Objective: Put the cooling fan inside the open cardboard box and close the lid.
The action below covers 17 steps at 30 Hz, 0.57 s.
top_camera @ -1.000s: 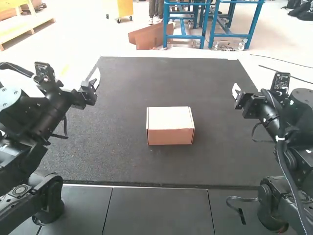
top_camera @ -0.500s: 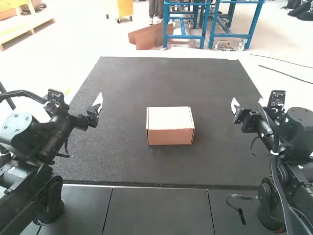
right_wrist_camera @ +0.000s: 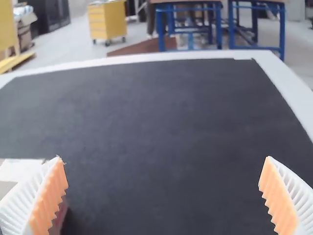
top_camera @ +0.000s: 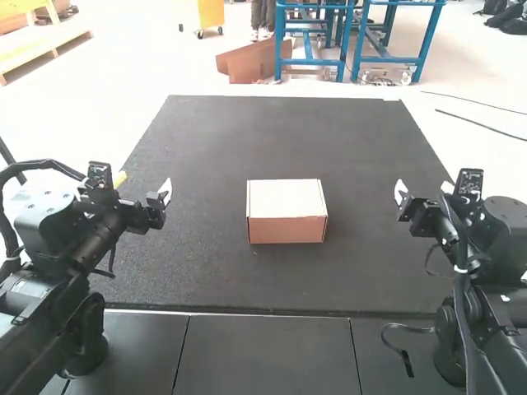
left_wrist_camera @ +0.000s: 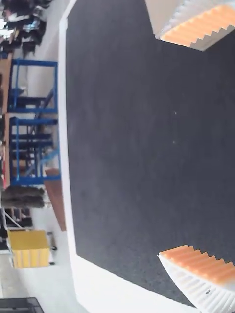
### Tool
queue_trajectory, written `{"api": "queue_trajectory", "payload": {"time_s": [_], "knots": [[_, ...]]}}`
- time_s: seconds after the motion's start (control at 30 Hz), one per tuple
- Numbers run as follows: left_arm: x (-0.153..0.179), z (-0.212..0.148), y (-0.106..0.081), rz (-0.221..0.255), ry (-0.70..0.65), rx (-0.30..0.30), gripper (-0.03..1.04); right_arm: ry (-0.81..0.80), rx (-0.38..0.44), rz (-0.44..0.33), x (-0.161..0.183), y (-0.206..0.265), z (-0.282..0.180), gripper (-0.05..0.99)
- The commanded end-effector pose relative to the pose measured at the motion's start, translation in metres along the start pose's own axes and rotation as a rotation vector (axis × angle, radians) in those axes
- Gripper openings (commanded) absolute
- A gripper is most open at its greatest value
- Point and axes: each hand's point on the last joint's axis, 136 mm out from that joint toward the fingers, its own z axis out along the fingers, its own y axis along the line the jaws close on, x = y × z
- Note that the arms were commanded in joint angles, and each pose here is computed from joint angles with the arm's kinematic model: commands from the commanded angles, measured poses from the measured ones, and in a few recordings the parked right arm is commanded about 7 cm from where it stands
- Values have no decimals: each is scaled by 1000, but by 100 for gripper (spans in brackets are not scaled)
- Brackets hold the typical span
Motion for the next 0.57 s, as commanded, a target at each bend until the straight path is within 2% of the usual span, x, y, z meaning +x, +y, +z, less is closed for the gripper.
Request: {"api": "queue_trajectory", "payload": {"time_s": [0.0, 0.23, 0.53], "knots": [[-1, -1, 11, 2, -13, -46, 97, 7, 47, -12, 3, -10, -1, 91], [-1, -2, 28, -1, -13, -110, 97, 10, 102, -38, 3, -24, -2, 91], [0, -2, 29, 0, -8, -115, 97, 13, 103, -44, 4, -24, -2, 91]]}}
